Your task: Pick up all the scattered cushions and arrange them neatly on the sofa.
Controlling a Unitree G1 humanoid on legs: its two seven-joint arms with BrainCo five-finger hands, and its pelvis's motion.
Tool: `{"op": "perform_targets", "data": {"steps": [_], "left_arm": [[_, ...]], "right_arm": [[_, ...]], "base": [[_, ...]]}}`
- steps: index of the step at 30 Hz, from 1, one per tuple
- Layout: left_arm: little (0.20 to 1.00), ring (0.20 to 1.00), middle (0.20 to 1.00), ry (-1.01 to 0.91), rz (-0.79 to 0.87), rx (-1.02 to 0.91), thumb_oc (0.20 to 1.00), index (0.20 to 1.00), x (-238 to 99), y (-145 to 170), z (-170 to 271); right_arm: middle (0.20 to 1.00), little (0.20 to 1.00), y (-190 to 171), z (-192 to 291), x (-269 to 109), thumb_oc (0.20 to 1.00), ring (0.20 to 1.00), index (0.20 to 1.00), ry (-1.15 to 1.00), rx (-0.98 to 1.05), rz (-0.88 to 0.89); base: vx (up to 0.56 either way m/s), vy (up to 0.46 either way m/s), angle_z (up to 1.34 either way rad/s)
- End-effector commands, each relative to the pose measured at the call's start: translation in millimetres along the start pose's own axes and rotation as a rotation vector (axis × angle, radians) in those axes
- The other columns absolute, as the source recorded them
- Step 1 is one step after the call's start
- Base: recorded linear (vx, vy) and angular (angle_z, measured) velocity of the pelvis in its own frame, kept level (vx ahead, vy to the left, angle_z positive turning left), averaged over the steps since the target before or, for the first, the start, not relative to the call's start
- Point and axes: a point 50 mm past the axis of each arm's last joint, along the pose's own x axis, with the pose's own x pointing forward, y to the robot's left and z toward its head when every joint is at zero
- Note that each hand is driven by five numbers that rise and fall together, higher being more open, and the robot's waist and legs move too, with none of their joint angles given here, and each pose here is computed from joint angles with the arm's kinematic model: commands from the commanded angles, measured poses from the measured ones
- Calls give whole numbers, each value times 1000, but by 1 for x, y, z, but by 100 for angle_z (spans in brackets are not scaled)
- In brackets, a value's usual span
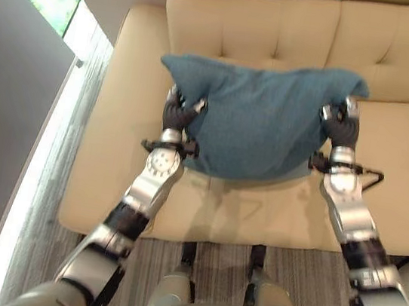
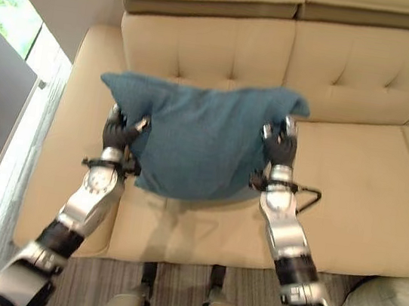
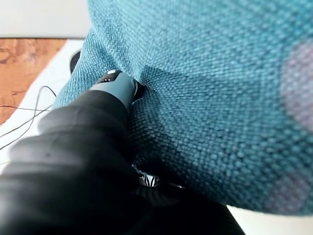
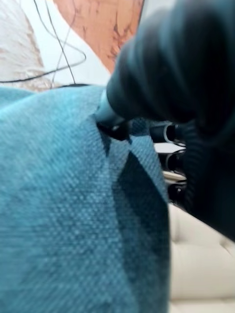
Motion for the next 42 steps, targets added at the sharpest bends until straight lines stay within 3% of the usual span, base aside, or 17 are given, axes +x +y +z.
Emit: {"op": "perform_targets", "data": {"steps": [1, 3, 8, 19, 22, 23, 24, 25, 26, 32, 35, 42], "left_arm": [[200, 200, 200, -311, -118, -21, 200, 200, 27, -37, 63], [200, 200, 200, -372, -79, 18, 200, 200, 51, -34, 85], [200, 200, 200, -406, -66, 59, 200, 200, 67, -34, 100], [200, 200, 200, -388, -60, 103, 200, 200, 74, -35, 100], [200, 200, 200, -387, -74, 190, 200, 200, 84, -35, 105], [677, 677, 677, -388, -82, 221, 677, 677, 87, -34, 107], [1000, 1000, 1000, -385, -78, 296, 1000, 1000, 98, -30, 116], [1000, 1000, 1000, -387, -78, 295, 1000, 1000, 98, -30, 117], [1000, 1000, 1000, -410, -45, 359, 1000, 1000, 109, -24, 134], [1000, 1000, 1000, -369, 103, 408, 1000, 1000, 124, 16, 148], [1000, 1000, 1000, -284, 223, 477, 1000, 1000, 129, 58, 144], [1000, 1000, 1000, -223, 282, 529, 1000, 1000, 107, 111, 115]], "right_arm": [[200, 200, 27, 64, 23, 200, 200, 200, -286, 84, 22], [200, 200, 27, 91, 51, 200, 200, 200, -365, 43, -15], [200, 200, 26, 114, 71, 200, 200, 200, -421, -7, -39], [200, 200, 38, 102, 72, 200, 200, 200, -359, -12, -20], [200, 200, 38, 99, 78, 200, 200, 200, -341, -58, -17], [200, 200, 37, 101, 81, 200, 200, 200, -346, -80, -17], [526, 526, 29, 104, 92, 526, 526, 526, -349, -152, -41], [580, 580, 29, 105, 92, 580, 580, 580, -351, -152, -42], [1000, 1000, 16, 114, 105, 1000, 1000, 1000, -361, -232, -84], [1000, 1000, -34, 125, 131, 1000, 1000, 1000, -322, -431, -248], [1000, 1000, -79, 113, 140, 1000, 1000, 1000, -196, -604, -320], [1000, 1000, -140, 70, 117, 1000, 1000, 1000, -44, -738, -349]], "base": [[-63, 24, 6], [-55, 32, 2], [-18, 14, 6], [1, 0, 0], [0, 0, 0], [0, 0, 0], [0, 0, 0], [-34, -13, -2], [0, 0, 0], [-6, -2, 0], [2, -27, 1], [15, -27, 8]]}}
